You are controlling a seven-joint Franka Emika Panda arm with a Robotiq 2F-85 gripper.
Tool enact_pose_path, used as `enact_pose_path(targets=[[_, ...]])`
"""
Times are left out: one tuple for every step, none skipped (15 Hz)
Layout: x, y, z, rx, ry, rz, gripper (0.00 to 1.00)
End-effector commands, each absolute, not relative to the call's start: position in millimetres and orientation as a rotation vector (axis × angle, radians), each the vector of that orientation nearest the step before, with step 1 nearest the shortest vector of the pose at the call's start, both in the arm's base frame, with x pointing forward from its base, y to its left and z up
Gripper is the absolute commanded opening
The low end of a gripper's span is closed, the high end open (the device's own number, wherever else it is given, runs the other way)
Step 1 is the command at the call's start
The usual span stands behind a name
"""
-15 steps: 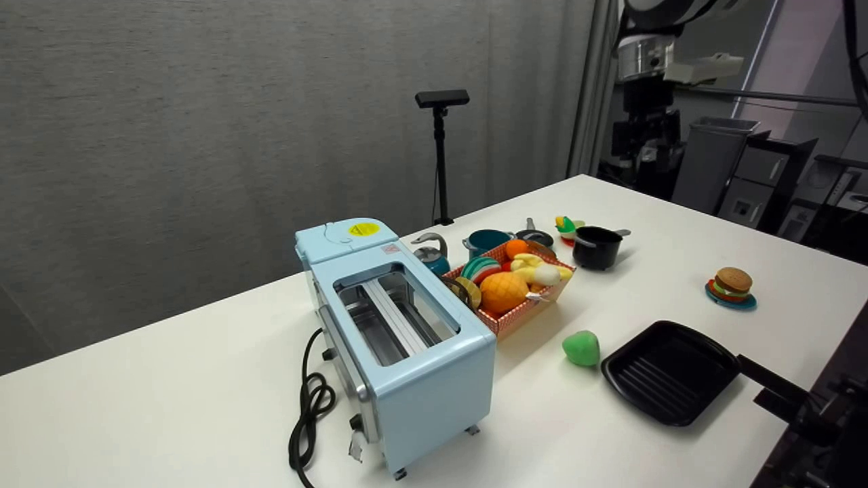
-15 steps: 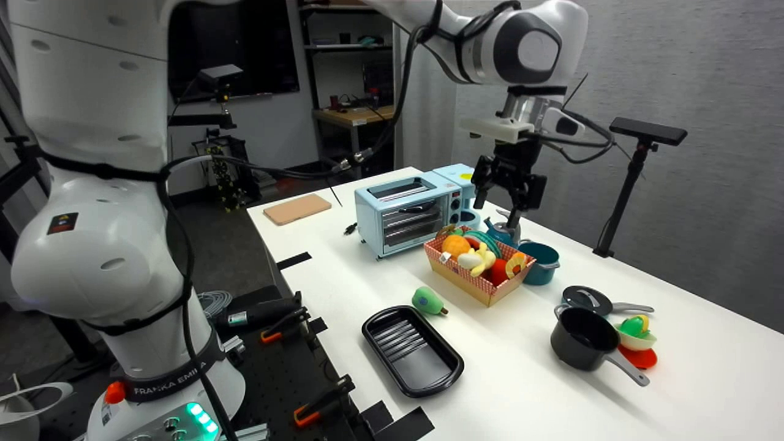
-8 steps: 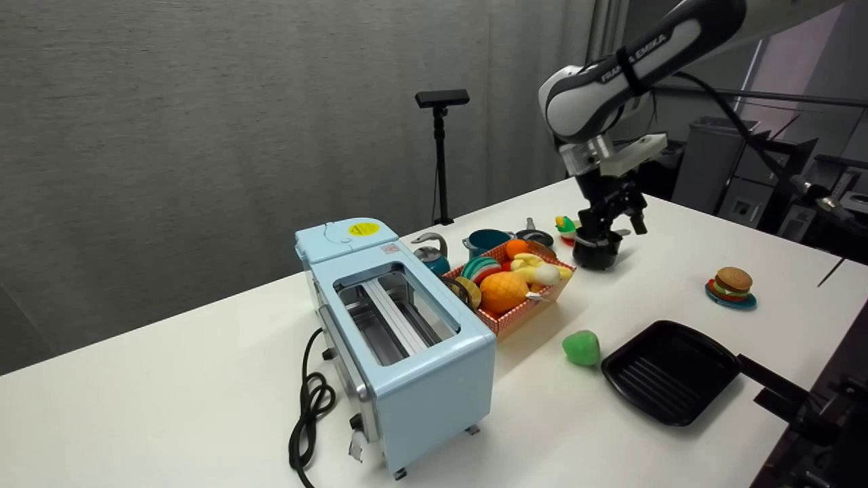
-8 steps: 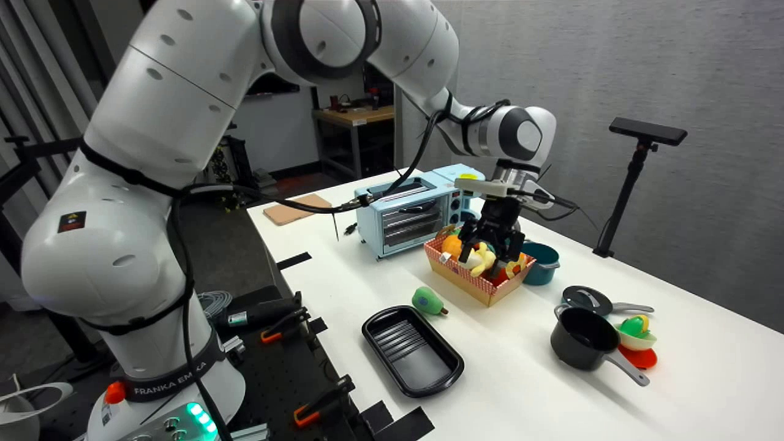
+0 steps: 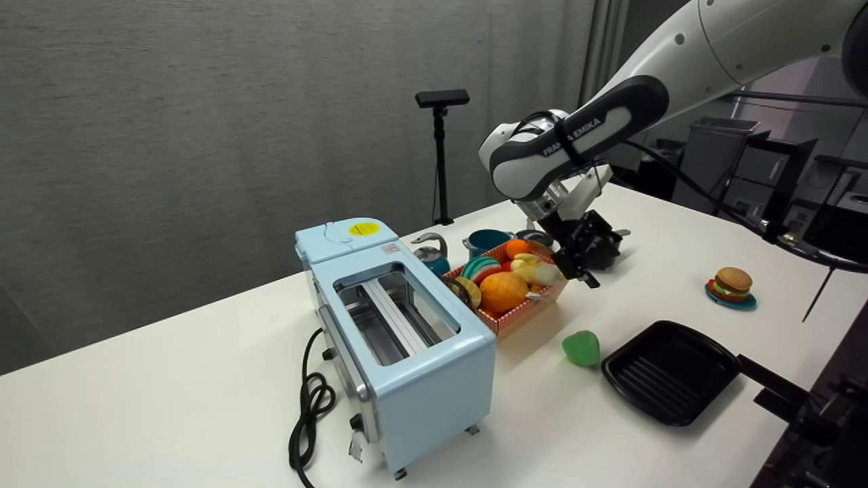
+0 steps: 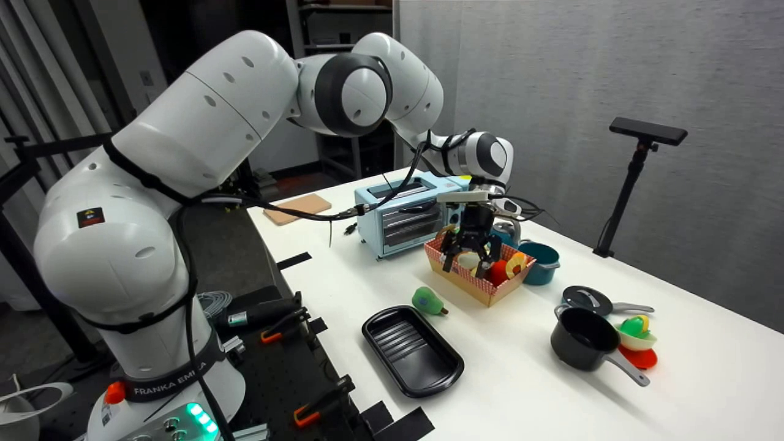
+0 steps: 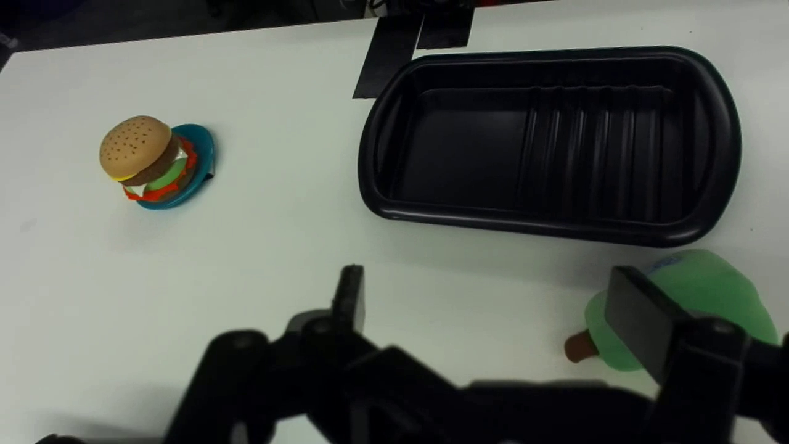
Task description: Take the banana plush toy from the box and put it in the black pot
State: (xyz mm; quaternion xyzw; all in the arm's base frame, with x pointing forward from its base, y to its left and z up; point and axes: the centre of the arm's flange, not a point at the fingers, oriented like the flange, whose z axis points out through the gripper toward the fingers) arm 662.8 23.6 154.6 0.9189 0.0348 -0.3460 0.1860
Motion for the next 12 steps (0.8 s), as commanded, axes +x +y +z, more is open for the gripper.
enact_pose_path(targets=[[695.4, 23.5, 164.5, 2.559, 0.144, -0.984, 1.0], [698.5, 22.0, 168.2, 2.569, 0.152, -0.972, 0.99], [703.5, 21.3, 172.9, 2.577, 0.174, -0.949, 0.99], [708.3, 21.7, 176.9, 2.585, 0.187, -0.925, 0.99], [714.6, 23.6, 181.1, 2.591, 0.203, -0.895, 0.99], [719.6, 25.6, 184.0, 2.594, 0.214, -0.873, 1.0], [725.0, 28.8, 186.5, 2.597, 0.229, -0.851, 0.98], [729.8, 31.6, 188.5, 2.599, 0.244, -0.829, 0.97], [734.5, 34.7, 190.3, 2.6, 0.263, -0.804, 0.94], [739.1, 38.1, 191.5, 2.599, 0.276, -0.778, 0.95], [743.0, 40.9, 191.9, 2.597, 0.284, -0.755, 0.95], [747.5, 43.7, 191.4, 2.597, 0.292, -0.731, 0.96]])
